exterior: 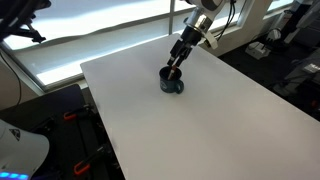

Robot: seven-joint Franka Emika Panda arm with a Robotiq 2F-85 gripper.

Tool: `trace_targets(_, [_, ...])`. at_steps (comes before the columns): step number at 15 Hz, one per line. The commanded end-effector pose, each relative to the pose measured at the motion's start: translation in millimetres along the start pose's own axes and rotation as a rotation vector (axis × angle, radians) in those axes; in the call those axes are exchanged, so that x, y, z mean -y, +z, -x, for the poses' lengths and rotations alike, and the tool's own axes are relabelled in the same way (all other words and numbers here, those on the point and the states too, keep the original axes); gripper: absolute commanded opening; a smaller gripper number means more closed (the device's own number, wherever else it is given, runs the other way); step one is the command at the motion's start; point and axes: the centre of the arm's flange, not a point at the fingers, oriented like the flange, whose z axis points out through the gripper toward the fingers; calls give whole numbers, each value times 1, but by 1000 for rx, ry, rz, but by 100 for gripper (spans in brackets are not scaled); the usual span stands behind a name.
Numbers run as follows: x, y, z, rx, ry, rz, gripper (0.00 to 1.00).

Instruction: Remove the marker from the blue cup and put it on the table

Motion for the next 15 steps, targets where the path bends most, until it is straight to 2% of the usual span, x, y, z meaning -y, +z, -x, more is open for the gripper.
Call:
trace_targets(1, [23,7,-7,-17,-22,17,93])
trace_targets(4, [22,8,-8,-19,-22,14,84])
trace_targets(5, [22,10,-9,-21,-23,10,95])
trace_targets(7, [22,13,-9,-23,-26,3,100])
trace_targets(15, [21,19,-9,-26,-41,-7,100])
